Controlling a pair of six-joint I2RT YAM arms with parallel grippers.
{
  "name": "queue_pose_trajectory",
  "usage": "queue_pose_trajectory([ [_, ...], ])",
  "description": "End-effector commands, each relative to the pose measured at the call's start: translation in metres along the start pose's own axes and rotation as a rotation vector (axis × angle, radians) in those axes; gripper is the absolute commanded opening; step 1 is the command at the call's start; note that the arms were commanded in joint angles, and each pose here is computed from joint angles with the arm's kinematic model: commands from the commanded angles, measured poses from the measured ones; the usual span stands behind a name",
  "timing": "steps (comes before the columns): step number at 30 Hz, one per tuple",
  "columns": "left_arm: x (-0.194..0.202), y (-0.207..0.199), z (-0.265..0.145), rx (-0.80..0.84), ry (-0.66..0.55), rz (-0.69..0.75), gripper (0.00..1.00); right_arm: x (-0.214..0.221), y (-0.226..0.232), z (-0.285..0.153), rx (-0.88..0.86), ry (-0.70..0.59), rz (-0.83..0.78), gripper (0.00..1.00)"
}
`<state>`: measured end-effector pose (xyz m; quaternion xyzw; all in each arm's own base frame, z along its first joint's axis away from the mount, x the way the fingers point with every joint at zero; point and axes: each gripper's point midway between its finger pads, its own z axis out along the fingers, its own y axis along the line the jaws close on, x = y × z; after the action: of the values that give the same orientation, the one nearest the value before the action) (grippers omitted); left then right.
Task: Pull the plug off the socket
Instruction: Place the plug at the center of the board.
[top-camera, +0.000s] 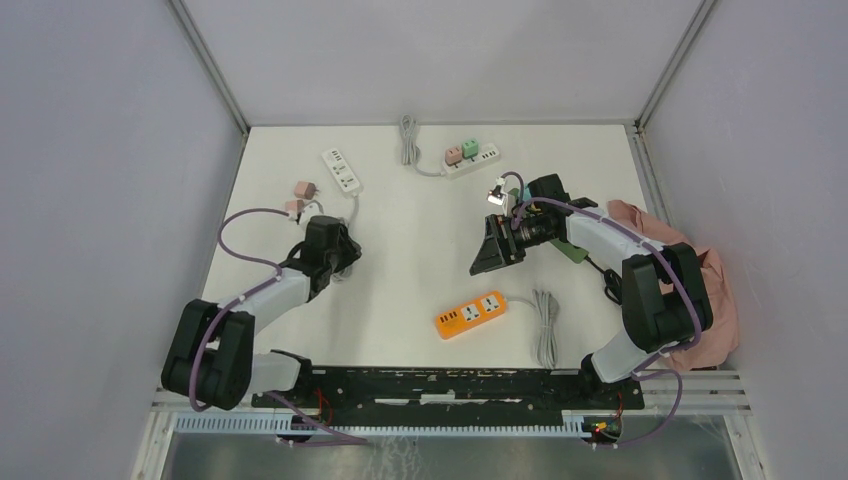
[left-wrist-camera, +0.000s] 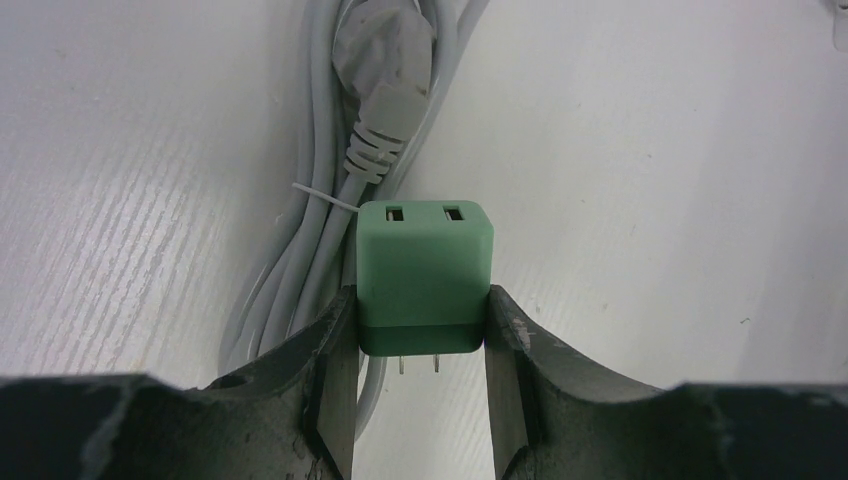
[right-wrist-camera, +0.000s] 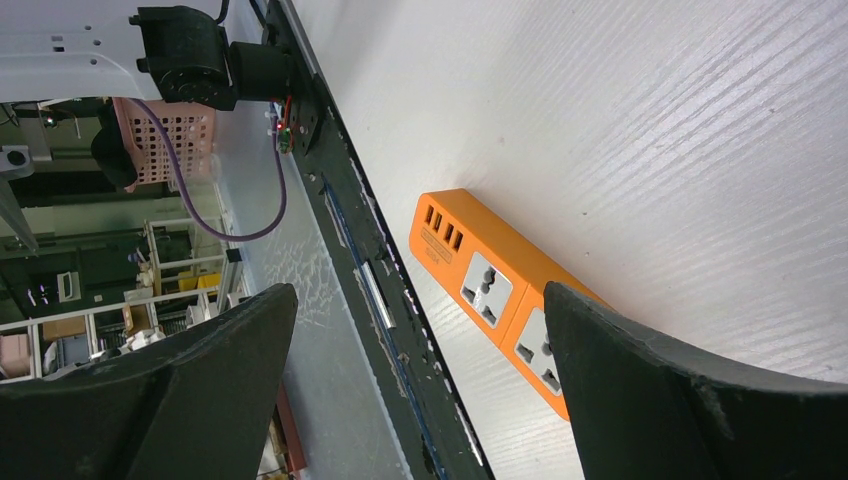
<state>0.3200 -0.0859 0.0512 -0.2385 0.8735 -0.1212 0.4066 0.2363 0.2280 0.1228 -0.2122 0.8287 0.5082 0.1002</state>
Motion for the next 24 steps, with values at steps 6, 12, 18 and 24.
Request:
queue_pose_trajectory([
  [6, -0.02, 0.002, 0.009, -0.099, -0.033, -0.059, 0.08, -0.018, 0.013, -0.008, -0.011, -0.042, -0.083, 1.0],
  [12, -0.022, 0.003, 0.009, -0.105, -0.044, -0.068, 0.1, -0.018, 0.014, -0.008, -0.012, -0.043, -0.087, 1.0],
  [18, -0.032, 0.004, 0.011, -0.126, -0.073, -0.083, 0.11, -0.018, 0.014, -0.008, -0.014, -0.043, -0.087, 1.0],
  [24, -0.062, -0.005, 0.009, -0.118, -0.141, -0.12, 0.12, -0.018, 0.015, -0.008, -0.018, -0.044, -0.091, 1.0],
])
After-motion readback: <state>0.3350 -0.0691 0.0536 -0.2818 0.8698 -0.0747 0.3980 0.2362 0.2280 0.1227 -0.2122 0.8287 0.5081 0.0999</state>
